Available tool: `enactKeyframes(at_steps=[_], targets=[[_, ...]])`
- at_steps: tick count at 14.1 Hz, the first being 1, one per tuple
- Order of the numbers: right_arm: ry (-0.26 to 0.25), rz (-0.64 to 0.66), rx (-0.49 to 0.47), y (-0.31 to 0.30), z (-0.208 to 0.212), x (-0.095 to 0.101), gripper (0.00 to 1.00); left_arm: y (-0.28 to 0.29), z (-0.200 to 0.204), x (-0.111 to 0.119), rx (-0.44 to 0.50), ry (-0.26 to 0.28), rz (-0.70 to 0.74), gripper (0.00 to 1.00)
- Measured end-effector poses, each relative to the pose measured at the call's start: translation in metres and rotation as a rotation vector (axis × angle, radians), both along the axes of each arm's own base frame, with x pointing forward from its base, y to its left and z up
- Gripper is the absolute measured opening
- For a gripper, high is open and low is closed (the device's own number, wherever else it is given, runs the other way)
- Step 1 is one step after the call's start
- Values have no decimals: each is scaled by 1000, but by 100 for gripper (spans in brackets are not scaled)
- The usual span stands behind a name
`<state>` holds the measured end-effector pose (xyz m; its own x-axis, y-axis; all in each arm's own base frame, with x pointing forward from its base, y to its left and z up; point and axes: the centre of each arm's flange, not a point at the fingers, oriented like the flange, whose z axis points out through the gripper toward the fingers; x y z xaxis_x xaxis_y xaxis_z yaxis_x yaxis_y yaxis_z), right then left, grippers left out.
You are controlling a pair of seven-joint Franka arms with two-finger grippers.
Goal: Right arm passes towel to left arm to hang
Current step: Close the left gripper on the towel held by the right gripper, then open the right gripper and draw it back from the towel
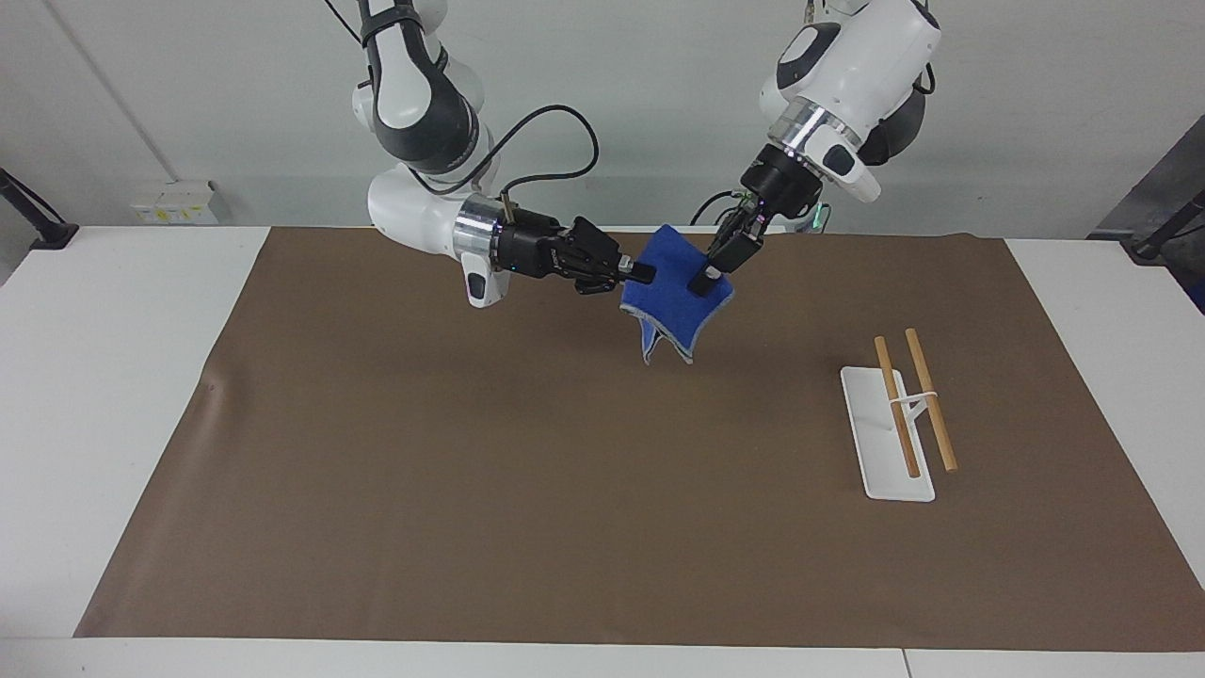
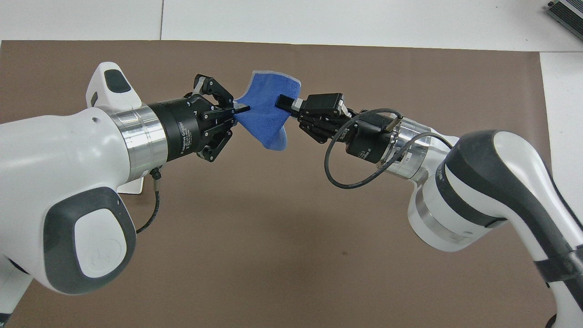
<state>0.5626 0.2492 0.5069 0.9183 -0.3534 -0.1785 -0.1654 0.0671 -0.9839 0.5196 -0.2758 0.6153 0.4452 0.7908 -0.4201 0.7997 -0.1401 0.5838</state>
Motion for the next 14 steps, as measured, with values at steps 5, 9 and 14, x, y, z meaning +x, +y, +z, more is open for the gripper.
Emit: enactKeyframes(at_steps=[5,9,14], targets=[[9,-46,-24,-6,1,2,21,9,0,6,3,-13,15,2],[9,-107,-97,-6,12,-6,65,23,-1,13,30,-53,-3,2],[2,-85,-400,-22,0,1,100,58,-3,29,84,-115,-15,2]])
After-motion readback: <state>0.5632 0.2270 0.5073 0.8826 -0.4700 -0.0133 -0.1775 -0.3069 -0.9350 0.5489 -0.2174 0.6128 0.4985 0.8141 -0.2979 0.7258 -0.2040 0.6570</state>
